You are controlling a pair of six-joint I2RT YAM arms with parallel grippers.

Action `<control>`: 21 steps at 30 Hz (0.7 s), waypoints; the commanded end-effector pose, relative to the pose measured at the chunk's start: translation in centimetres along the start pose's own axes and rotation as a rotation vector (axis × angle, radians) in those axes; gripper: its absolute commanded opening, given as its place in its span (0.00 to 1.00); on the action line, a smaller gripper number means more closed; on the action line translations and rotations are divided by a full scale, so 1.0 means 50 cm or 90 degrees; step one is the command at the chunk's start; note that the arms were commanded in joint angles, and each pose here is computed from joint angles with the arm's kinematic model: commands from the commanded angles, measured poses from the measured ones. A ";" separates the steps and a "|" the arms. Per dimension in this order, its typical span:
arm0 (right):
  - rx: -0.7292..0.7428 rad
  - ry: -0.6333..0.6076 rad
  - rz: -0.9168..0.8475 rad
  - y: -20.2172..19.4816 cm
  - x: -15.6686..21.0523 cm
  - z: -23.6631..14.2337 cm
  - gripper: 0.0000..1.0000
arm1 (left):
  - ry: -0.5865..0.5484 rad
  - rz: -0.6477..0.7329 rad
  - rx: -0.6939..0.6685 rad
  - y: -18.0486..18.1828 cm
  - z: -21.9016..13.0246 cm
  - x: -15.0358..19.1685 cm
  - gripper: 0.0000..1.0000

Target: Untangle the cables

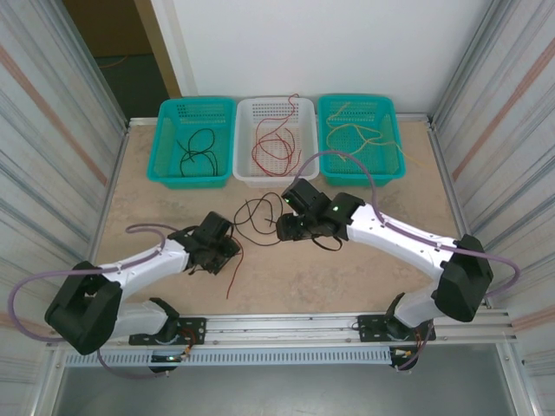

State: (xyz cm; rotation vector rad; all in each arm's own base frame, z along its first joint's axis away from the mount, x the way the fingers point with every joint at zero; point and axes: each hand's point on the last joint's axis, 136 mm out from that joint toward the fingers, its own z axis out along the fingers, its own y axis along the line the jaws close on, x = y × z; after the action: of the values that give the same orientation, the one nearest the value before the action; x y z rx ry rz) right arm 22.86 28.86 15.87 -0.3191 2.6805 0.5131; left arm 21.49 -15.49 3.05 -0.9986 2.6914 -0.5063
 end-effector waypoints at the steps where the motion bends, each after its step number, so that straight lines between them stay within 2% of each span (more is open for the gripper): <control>1: -0.017 -0.001 -0.026 0.022 -0.013 0.000 0.46 | -0.014 -0.013 0.015 -0.036 -0.006 -0.018 0.51; 8: -0.014 0.003 -0.036 0.028 -0.022 0.012 0.43 | 0.003 -0.029 -0.020 -0.039 0.005 -0.014 0.45; 21: -0.006 -0.009 -0.013 0.003 -0.041 0.007 0.42 | 0.027 -0.080 -0.069 -0.013 0.010 0.008 0.42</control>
State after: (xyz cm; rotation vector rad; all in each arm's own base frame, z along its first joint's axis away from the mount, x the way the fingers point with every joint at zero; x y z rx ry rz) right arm 24.35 29.46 15.53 -0.3270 2.6845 0.5113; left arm 22.23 -16.56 2.74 -1.1466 2.7216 -0.4598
